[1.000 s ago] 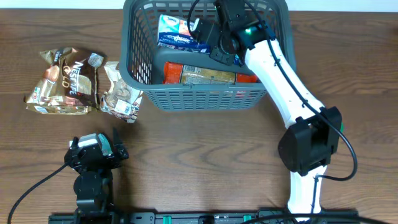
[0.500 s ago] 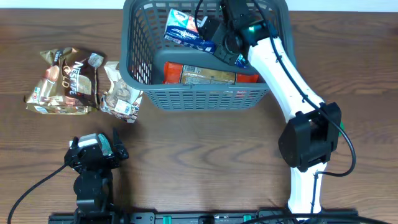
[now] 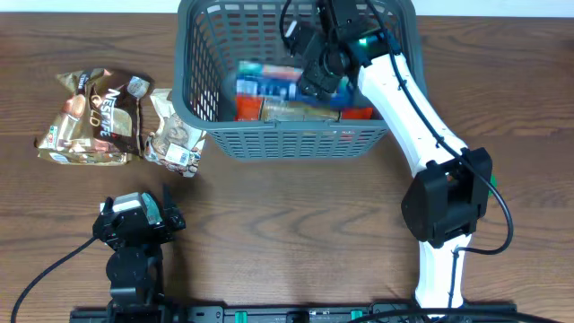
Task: Pack container
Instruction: 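Lift the box with the right gripper and carry it into the basket, then release the box on the pasta bag and withdraw the right gripper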
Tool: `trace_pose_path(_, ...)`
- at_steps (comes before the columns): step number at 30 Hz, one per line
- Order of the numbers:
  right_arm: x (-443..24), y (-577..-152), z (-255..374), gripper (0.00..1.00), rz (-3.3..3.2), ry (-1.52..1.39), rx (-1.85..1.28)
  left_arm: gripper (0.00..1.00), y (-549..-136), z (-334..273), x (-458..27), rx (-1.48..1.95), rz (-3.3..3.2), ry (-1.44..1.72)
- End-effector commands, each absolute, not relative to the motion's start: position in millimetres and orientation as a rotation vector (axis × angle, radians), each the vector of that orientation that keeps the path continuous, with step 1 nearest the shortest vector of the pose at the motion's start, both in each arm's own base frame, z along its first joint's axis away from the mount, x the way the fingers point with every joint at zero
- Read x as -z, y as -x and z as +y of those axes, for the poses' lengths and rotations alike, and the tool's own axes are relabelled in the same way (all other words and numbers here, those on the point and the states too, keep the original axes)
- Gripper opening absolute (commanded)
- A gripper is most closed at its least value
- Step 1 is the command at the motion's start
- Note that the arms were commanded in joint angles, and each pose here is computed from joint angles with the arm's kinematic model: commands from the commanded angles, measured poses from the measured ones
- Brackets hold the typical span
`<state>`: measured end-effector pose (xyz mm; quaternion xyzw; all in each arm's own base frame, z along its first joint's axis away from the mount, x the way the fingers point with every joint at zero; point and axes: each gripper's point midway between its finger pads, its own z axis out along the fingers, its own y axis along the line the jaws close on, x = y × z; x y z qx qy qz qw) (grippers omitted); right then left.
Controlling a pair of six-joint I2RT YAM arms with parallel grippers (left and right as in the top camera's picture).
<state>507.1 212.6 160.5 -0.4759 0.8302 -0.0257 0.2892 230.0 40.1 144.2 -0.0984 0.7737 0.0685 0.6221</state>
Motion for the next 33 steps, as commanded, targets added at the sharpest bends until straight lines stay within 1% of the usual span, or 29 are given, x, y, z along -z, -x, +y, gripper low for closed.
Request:
trace_pose_path(1,-187.1,-515.5,208.6,0.99,2.234,1.1,0.078,0.99,-229.5,42.1,-131.5,-0.176,1.806,0.224)
trace_pose_path(3,-208.3,-520.0,205.0,0.95,2.23,0.99,0.089,0.99,-229.5,42.1,-131.5,-0.176,1.806,0.224)
trace_pose_path(5,-235.7,-526.9,193.6,0.85,2.229,0.823,0.135,0.99,-229.5,42.1,-131.5,-0.176,1.806,0.224)
trace_pose_path(7,-263.8,-530.0,179.1,0.78,2.224,0.652,0.182,0.99,-229.5,42.1,-131.5,-0.176,1.806,0.224)
trace_pose_path(8,-280.0,-529.4,169.8,0.78,2.219,0.565,0.203,0.98,-229.5,42.1,-131.5,-0.176,1.806,0.224)
trace_pose_path(10,-316.5,-521.2,142.0,0.84,2.217,0.314,0.23,0.99,-229.5,42.1,-131.5,-0.176,1.806,0.224)
trace_pose_path(15,-356.2,-489.6,88.1,0.81,2.24,-0.075,0.19,0.99,-229.5,42.1,-131.5,-0.176,1.806,0.224)
trace_pose_path(19,-365.0,-458.1,32.9,0.84,2.272,-0.361,0.18,0.99,-229.5,42.1,-131.5,-0.176,1.806,0.224)
trace_pose_path(22,-361.7,-431.7,-8.3,0.88,2.311,-0.543,0.2,0.99,-229.5,42.1,-131.5,-0.176,1.806,0.224)
trace_pose_path(24,-355.2,-416.8,-27.6,0.89,2.357,-0.613,0.197,0.98,-229.5,42.1,-131.5,-0.176,1.806,0.224)
trace_pose_path(31,-330.8,-371.3,-77.7,0.99,2.486,-0.84,0.279,0.99,-229.5,42.1,-131.5,-0.176,1.806,0.224)
trace_pose_path(33,-328.4,-364.6,-84.7,0.99,2.5,-0.869,0.296,0.99,-229.5,42.1,-131.5,-0.176,1.806,0.224)
